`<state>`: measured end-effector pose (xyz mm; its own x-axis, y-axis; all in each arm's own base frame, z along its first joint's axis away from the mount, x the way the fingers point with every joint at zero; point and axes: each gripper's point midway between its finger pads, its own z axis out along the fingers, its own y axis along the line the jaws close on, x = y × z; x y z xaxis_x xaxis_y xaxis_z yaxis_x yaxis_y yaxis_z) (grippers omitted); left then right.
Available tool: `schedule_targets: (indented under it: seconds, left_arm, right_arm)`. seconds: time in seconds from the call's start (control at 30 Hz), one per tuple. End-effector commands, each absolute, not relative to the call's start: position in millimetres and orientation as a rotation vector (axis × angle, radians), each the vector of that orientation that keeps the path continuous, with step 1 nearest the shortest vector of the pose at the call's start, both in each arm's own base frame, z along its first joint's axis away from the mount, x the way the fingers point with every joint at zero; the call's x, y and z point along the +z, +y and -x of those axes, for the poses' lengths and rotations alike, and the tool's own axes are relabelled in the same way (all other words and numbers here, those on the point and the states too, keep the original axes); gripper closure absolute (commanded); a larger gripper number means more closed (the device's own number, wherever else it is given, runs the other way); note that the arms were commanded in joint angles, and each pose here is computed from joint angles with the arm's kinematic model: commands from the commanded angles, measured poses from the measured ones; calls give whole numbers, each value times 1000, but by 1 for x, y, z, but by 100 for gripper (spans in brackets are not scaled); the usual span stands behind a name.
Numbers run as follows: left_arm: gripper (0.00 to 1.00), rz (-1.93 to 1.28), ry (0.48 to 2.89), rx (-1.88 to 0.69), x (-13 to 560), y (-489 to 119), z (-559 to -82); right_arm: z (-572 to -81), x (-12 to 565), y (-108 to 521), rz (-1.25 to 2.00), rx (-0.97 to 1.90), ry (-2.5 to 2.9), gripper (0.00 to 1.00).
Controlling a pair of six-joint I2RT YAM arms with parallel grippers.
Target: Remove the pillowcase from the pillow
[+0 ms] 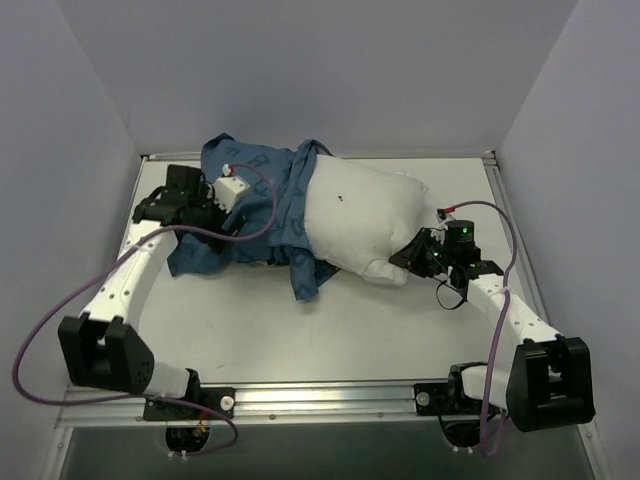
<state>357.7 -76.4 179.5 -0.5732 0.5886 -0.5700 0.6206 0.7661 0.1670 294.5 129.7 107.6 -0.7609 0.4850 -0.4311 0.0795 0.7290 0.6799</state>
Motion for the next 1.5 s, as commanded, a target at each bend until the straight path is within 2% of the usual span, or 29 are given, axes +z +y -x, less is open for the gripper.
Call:
schedule_targets:
  seconds: [0.0, 0.07, 0.17, 0.3, 0.47, 0.6, 0.67, 0.7, 0.73, 0.77, 0.8, 0.83, 1.03, 1.23, 1.33, 1.4, 1.43, 1.47]
  left_arm:
    - [6, -890, 2255, -71, 208, -51, -327]
    - [6, -786, 2285, 17, 202, -14, -325]
    - [6, -717, 2407, 153, 153, 26, -324]
    - [6, -670, 2470, 145, 113, 30, -330]
    - [6, -579, 2511, 115, 72, 46, -362]
    - [6, -519, 2485, 87, 67, 44, -383]
    - [1, -493, 2443, 111, 68, 46, -396]
    - [14, -476, 2440, 117, 67, 47, -399]
    - [42, -457, 2426, 131, 68, 51, -404]
    - [57, -448, 2433, 130, 64, 53, -405]
    - [85, -415, 2431, 129, 67, 56, -407]
    - [98, -359, 2429, 150, 69, 67, -408]
    - [98, -144, 2381, 290, 105, 134, -399]
    - [98, 52, 2288, 411, 186, 219, -376]
    - [98, 16, 2313, 420, 197, 227, -365]
    - [98, -208, 2400, 191, 179, 176, -357]
    - [90, -293, 2409, 115, 174, 154, -356]
    - [75, -369, 2420, 32, 163, 127, -347]
  right_arm:
    - [-311, 134, 127, -340, 890, 2257, 100]
    - [-313, 135, 126, -330, 886, 2255, 100]
    - [-316, 136, 122, -328, 879, 2250, 100]
    - [-320, 134, 117, -342, 878, 2251, 100]
    - [-322, 131, 111, -356, 864, 2248, 100]
    - [-324, 125, 107, -369, 855, 2259, 100]
    - [-324, 124, 105, -378, 852, 2258, 100]
    - [-324, 123, 104, -383, 852, 2256, 100]
    - [-325, 123, 104, -383, 852, 2256, 100]
    - [-325, 122, 103, -385, 852, 2259, 100]
    - [-327, 120, 94, -418, 837, 2252, 100]
    - [-328, 120, 89, -433, 834, 2249, 100]
    - [-329, 119, 58, -541, 782, 2215, 100]
    - [-334, 134, 5, -685, 683, 2119, 100]
    - [-335, 144, -1, -689, 679, 2080, 100]
    - [-335, 146, 6, -676, 718, 2077, 100]
    - [-335, 145, 9, -670, 726, 2085, 100]
    - [-333, 143, 10, -670, 724, 2094, 100]
